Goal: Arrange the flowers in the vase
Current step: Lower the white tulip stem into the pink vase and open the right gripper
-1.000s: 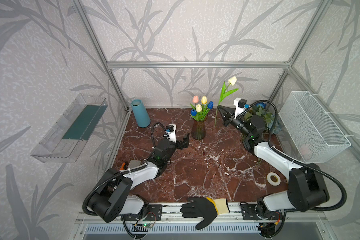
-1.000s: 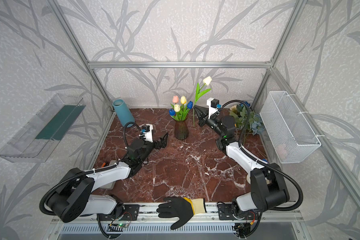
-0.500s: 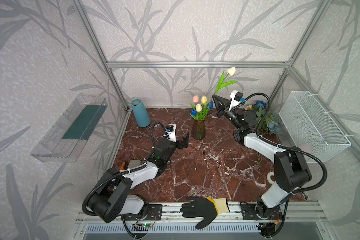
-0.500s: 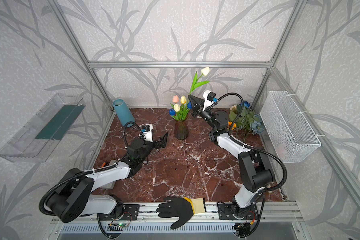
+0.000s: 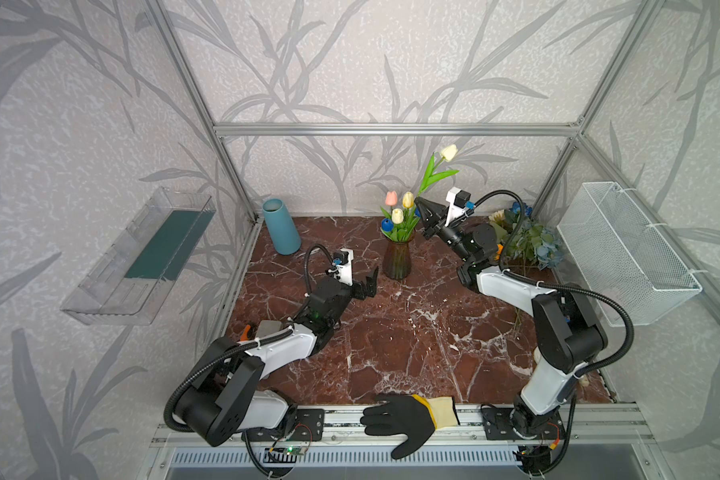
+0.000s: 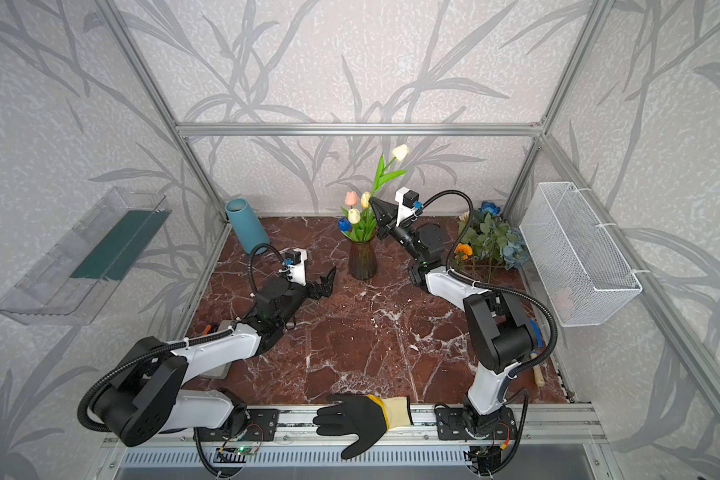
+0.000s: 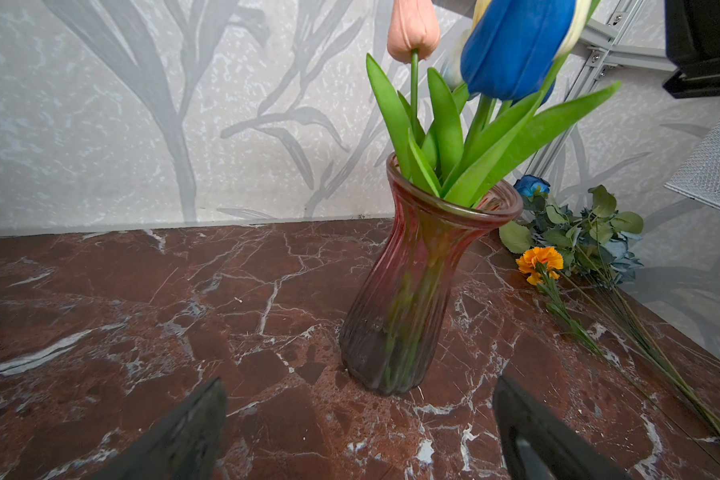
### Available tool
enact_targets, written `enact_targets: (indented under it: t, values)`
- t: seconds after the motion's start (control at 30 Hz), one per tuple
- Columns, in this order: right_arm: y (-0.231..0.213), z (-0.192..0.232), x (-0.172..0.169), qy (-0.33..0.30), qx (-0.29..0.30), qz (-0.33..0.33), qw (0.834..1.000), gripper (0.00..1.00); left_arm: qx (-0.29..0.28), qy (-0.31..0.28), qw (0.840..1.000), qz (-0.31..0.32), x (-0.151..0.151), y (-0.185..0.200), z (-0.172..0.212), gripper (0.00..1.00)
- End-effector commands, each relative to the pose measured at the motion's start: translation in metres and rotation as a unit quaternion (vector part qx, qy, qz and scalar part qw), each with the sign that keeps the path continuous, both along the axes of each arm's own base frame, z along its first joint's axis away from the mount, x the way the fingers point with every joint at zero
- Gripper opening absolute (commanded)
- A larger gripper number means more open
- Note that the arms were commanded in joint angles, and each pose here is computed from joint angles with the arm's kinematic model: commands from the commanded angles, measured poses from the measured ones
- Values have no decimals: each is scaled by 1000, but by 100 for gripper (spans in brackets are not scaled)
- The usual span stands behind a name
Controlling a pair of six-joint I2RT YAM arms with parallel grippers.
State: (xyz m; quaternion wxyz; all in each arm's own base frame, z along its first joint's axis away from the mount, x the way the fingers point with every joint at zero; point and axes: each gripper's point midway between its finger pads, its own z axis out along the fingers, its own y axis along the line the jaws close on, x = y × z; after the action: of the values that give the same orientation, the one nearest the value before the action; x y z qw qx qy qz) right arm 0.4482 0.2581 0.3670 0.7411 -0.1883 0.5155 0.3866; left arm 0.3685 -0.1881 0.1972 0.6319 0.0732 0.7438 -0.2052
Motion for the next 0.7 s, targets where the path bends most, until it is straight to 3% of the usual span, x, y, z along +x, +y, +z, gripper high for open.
enact_targets:
  t: [0.0,0.67]
  values:
    - [2,-11,1,-12,-16,-15,1000,0,-5,-13,1000,6,1,2,10,99]
    - [23,-80,1,-4,-120,-42,992,0,-7,-9,1000,3,5,-2,3,99]
